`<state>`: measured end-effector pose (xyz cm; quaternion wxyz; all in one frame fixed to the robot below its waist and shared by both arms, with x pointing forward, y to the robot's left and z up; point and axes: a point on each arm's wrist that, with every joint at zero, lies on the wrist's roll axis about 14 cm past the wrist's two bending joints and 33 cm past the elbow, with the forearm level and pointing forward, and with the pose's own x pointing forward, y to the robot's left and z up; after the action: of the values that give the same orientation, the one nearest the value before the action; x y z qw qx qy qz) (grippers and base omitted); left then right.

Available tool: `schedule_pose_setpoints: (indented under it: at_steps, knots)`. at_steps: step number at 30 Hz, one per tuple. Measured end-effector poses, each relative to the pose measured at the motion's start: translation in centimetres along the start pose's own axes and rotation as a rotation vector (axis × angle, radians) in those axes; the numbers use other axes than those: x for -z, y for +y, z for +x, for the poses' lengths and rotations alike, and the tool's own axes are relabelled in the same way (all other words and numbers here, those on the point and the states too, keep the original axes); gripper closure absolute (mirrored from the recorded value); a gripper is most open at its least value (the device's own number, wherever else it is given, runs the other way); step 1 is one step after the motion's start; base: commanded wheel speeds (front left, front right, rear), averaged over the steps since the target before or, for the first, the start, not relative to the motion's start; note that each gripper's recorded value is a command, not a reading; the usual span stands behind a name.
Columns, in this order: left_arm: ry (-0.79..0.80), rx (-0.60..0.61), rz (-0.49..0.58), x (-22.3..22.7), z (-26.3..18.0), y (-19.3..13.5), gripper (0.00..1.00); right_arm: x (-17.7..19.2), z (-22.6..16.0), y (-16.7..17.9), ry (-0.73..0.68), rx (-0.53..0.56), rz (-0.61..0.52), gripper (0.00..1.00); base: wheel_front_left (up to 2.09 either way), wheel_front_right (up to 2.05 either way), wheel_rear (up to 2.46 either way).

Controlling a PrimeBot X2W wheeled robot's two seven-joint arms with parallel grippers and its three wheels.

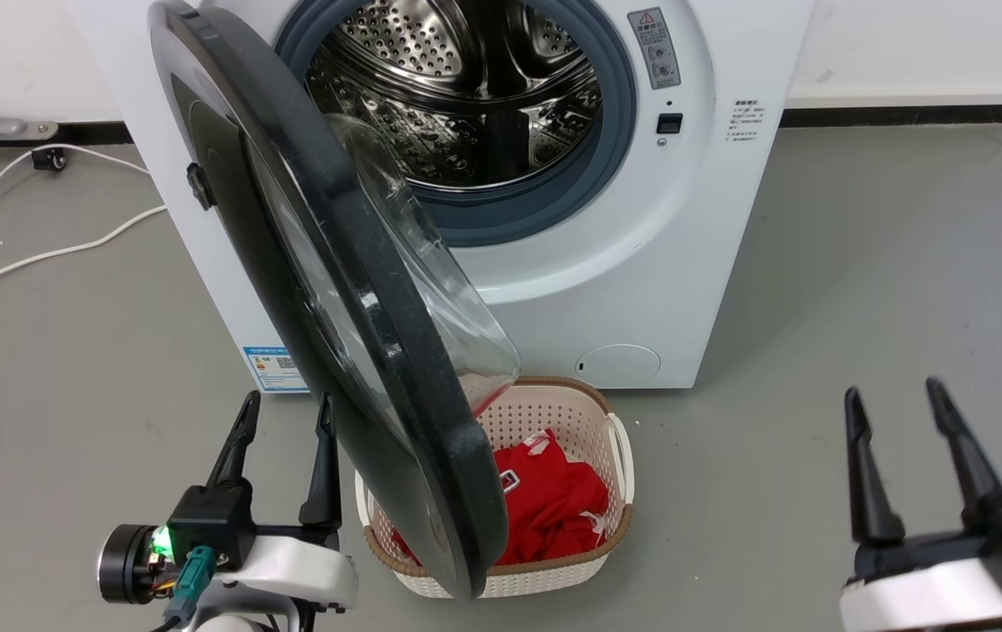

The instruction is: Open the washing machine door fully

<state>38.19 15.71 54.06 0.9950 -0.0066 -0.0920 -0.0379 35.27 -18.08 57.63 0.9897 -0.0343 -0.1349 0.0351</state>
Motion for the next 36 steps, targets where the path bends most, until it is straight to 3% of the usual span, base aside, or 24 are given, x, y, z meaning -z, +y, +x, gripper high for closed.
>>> schedule_pose_setpoints:
  at_steps: [7, 22, 23, 24, 25, 36]
  knots:
    - [-0.002, 0.001, 0.002, -0.1, 0.1, 0.0, 0.0, 3.3, -1.7, 0.7, 0.104, -0.001, 0.085, 0.0, 0.0, 0.0, 0.0]
    - [0.004, 0.008, 0.004, 0.2, 0.2, -0.2, 0.0, 4.1, -1.1, 0.7, 0.106, 0.002, 0.109, 0.0, 0.0, 0.0, 0.0]
    - [0.005, 0.008, 0.003, 0.2, 0.2, -0.2, 0.58, 4.2, -1.1, 0.7, 0.109, 0.004, 0.109, 0.0, 0.0, 0.0, 0.0]
    - [0.006, 0.008, 0.003, 0.2, 0.1, -0.2, 0.96, 4.3, -1.1, 0.7, 0.112, 0.005, 0.109, 0.0, 0.0, 0.0, 0.0]
    - [0.007, 0.008, 0.002, 0.2, 0.1, -0.2, 1.0, 4.3, -1.2, 0.7, 0.114, 0.005, 0.109, 0.0, 0.0, 0.0, 0.0]
    - [-0.05, -0.004, -0.017, -1.5, 0.7, 0.1, 1.0, 4.7, -1.3, 0.6, 0.124, 0.009, 0.119, 0.0, 0.0, 0.0, 0.0]
